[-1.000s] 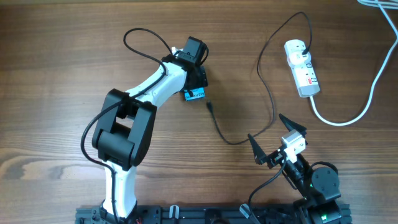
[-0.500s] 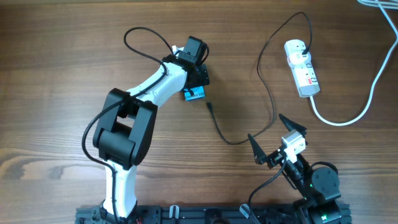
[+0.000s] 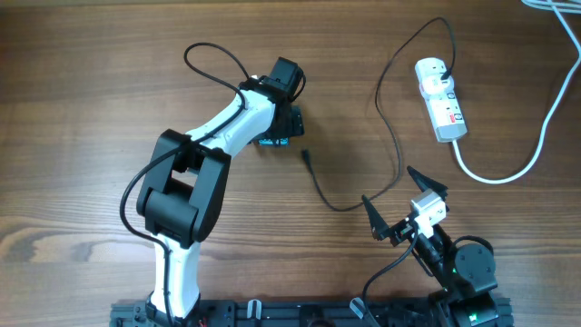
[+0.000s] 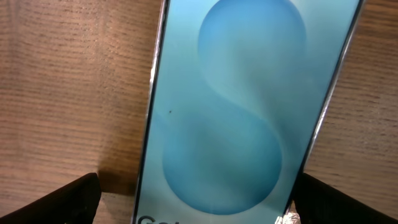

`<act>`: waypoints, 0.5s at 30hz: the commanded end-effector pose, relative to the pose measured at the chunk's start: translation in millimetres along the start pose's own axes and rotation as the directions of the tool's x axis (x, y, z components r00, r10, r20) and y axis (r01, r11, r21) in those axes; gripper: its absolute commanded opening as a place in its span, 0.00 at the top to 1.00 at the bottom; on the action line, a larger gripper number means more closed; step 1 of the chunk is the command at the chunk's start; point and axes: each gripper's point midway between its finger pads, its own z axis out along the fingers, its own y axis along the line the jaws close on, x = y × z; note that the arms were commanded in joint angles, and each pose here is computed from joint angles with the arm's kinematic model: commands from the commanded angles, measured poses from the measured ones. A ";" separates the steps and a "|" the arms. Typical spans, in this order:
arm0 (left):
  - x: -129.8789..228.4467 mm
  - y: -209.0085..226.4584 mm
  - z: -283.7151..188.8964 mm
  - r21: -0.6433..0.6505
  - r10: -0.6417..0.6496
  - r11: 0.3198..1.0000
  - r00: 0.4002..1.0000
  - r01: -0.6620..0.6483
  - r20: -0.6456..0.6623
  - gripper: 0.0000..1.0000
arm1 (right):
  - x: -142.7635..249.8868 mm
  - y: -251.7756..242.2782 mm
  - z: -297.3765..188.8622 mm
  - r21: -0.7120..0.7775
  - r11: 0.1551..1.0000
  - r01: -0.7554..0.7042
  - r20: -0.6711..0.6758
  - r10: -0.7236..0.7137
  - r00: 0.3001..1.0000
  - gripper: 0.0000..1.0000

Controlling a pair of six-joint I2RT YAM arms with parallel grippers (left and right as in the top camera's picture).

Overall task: Plug charger to phone and switch on socket
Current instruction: 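Hold the left gripper pressed on the phone, keeping it in place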

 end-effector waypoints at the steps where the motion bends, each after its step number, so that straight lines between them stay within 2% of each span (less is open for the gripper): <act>1: 4.1 10.7 27.8 -0.048 0.071 0.996 0.997 -0.071 -0.003 0.00 | -0.3 -1.1 0.1 0.007 1.000 0.007 0.002 -0.007 1.000 0.00; 4: -12.9 9.1 28.3 -0.031 0.049 0.998 0.997 -0.047 0.059 0.00 | -0.3 -1.1 0.1 0.007 1.000 0.008 0.002 -0.008 1.000 0.00; 6: -13.2 10.0 28.5 -0.030 0.043 0.999 0.997 -0.041 0.057 0.18 | -0.3 -1.1 0.1 0.007 1.000 0.008 0.002 -0.008 1.000 0.00; 7: -9.9 10.2 28.7 -0.029 0.046 0.999 0.998 -0.044 0.043 0.22 | -0.3 -1.1 0.1 0.007 1.000 0.007 0.002 -0.007 1.000 0.00; 15: 9.9 15.1 28.5 -0.036 0.056 0.998 0.997 -0.058 -0.044 0.30 | -0.3 -1.1 0.1 0.007 1.000 0.007 0.002 -0.007 1.000 0.00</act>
